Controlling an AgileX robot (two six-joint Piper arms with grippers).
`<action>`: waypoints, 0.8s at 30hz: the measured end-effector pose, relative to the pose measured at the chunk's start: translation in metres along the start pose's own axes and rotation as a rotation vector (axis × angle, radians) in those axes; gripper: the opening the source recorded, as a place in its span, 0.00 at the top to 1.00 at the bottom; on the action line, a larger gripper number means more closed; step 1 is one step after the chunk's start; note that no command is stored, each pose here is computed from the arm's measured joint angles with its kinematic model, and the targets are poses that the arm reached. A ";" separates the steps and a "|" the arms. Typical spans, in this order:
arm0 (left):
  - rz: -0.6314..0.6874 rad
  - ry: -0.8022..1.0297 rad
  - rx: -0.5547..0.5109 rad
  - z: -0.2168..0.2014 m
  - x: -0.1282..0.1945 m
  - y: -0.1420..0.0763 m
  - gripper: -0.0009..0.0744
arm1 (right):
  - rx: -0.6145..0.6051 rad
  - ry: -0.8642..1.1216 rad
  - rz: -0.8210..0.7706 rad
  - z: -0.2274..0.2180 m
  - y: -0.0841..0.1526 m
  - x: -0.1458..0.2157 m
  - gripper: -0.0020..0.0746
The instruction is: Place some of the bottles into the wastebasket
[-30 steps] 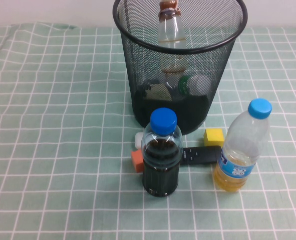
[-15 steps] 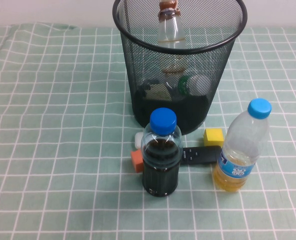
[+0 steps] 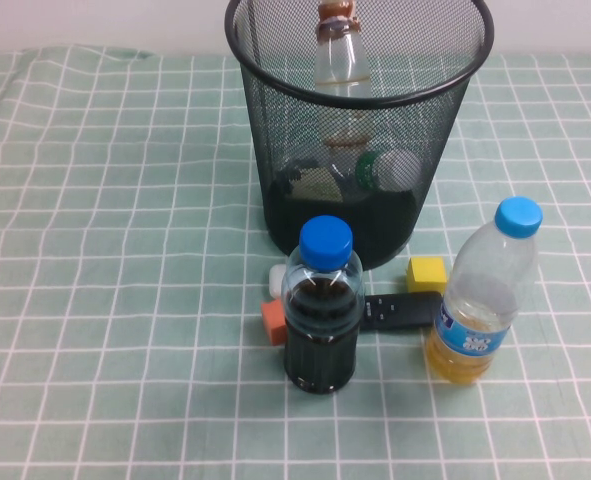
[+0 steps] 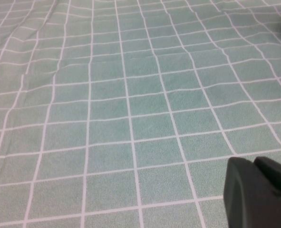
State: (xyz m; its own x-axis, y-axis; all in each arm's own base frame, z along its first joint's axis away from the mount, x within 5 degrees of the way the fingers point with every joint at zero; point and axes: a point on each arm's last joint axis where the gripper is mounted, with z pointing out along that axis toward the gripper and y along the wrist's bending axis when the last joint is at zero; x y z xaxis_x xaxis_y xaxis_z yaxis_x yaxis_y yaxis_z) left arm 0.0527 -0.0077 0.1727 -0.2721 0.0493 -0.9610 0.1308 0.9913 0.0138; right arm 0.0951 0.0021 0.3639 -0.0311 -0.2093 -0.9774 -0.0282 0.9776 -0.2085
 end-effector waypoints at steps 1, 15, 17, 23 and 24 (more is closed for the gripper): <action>0.000 0.000 0.000 0.000 0.000 0.000 0.99 | 0.026 -0.019 0.003 -0.007 0.002 0.021 0.98; 0.000 0.000 0.000 0.000 0.000 0.000 0.99 | 0.176 -0.106 0.191 -0.033 0.024 0.157 0.98; 0.000 0.000 0.000 0.000 0.000 0.000 0.99 | 0.170 -0.092 0.188 -0.035 0.025 0.159 0.98; 0.000 -0.001 0.000 0.000 0.000 0.000 0.99 | 0.135 0.105 0.157 -0.035 0.030 0.177 0.98; 0.000 -0.001 0.000 0.000 0.000 0.000 0.99 | 0.129 0.135 0.160 -0.035 0.031 0.179 0.98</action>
State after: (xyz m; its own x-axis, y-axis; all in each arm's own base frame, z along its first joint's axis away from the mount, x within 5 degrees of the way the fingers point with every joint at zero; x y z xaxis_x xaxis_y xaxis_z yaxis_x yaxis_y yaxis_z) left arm 0.0526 -0.0077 0.1728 -0.2715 0.0492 -0.9612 0.1308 0.9913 0.0138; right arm 0.0534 -0.0062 0.1836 -0.1583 -0.0445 -0.9864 0.1153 0.9913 -0.0632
